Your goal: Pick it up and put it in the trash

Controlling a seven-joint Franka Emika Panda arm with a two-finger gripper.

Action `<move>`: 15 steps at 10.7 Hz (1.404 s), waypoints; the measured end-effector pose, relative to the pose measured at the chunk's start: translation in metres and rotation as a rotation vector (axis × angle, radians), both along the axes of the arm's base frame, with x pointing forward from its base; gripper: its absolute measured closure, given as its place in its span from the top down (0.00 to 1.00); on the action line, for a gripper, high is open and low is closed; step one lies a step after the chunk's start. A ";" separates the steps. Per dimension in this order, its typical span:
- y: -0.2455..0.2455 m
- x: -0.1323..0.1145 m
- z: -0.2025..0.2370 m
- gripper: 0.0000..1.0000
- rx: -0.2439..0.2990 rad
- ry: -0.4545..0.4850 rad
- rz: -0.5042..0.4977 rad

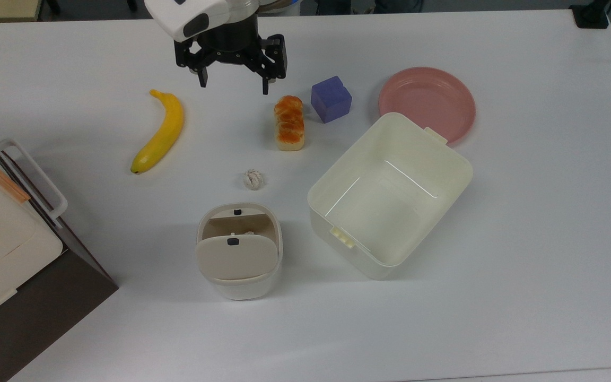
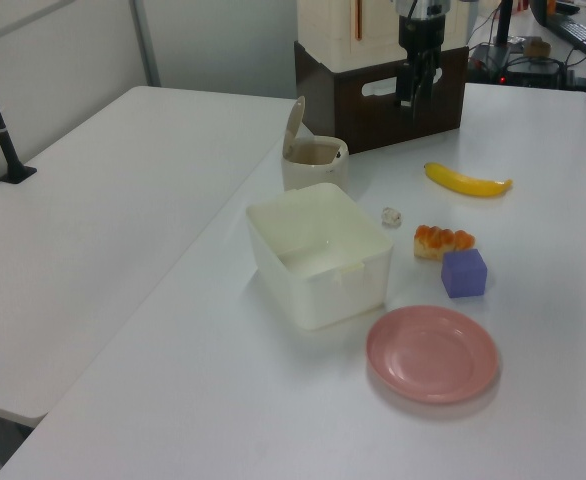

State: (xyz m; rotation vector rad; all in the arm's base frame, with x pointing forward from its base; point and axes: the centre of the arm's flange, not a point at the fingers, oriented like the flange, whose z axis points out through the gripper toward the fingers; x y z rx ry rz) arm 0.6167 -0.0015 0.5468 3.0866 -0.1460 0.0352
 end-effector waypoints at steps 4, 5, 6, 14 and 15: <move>-0.007 0.000 0.002 1.00 -0.002 -0.006 -0.011; -0.007 0.000 0.002 1.00 -0.002 -0.006 -0.011; -0.007 0.000 0.002 1.00 -0.002 -0.006 -0.011; 0.008 -0.003 -0.025 1.00 0.000 0.049 0.052; 0.012 -0.003 -0.032 1.00 0.000 0.064 0.059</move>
